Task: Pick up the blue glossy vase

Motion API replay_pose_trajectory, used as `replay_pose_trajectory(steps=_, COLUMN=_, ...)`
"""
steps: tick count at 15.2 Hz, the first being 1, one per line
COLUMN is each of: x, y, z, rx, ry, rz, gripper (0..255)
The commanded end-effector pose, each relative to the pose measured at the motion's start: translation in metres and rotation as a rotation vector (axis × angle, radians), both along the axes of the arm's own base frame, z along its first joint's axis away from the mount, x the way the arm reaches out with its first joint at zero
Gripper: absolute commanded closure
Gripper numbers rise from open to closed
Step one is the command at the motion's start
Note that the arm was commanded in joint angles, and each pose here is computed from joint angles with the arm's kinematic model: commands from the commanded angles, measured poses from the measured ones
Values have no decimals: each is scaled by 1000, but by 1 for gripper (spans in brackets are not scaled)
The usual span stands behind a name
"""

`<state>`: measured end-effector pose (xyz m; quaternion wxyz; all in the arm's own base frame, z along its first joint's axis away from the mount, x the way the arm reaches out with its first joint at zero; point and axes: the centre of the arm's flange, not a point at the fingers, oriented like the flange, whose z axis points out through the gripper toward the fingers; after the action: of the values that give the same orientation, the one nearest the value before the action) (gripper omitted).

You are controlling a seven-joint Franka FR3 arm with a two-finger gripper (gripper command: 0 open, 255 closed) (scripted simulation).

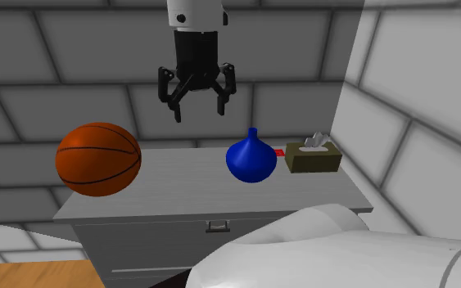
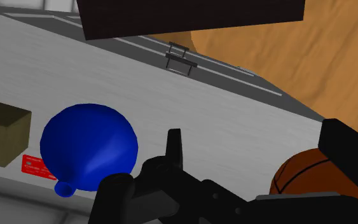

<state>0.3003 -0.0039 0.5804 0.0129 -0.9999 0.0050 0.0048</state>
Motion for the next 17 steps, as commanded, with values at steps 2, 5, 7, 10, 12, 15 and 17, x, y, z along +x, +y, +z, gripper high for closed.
replay_pose_trajectory(steps=2, x=8, y=-9, z=-5, rx=-1, ry=2, rz=-6, gripper=0)
replay_pose_trajectory(steps=5, x=31, y=-38, z=-21, rx=-4, ry=6, rz=-25, gripper=0)
replay_pose_trajectory(steps=7, x=45, y=-57, z=-32, rx=-6, ry=9, rz=-37, gripper=0)
replay_pose_trajectory(steps=10, x=67, y=-86, z=-48, rx=-10, ry=14, rz=-55, gripper=0)
replay_pose_trajectory(steps=12, x=82, y=-105, z=-58, rx=-12, ry=17, rz=-67, gripper=0)
replay_pose_trajectory(steps=15, x=102, y=-135, z=-74, rx=-15, ry=22, rz=-86, gripper=0)
replay_pose_trajectory(steps=17, x=116, y=-155, z=-85, rx=-17, ry=25, rz=-98, gripper=0)
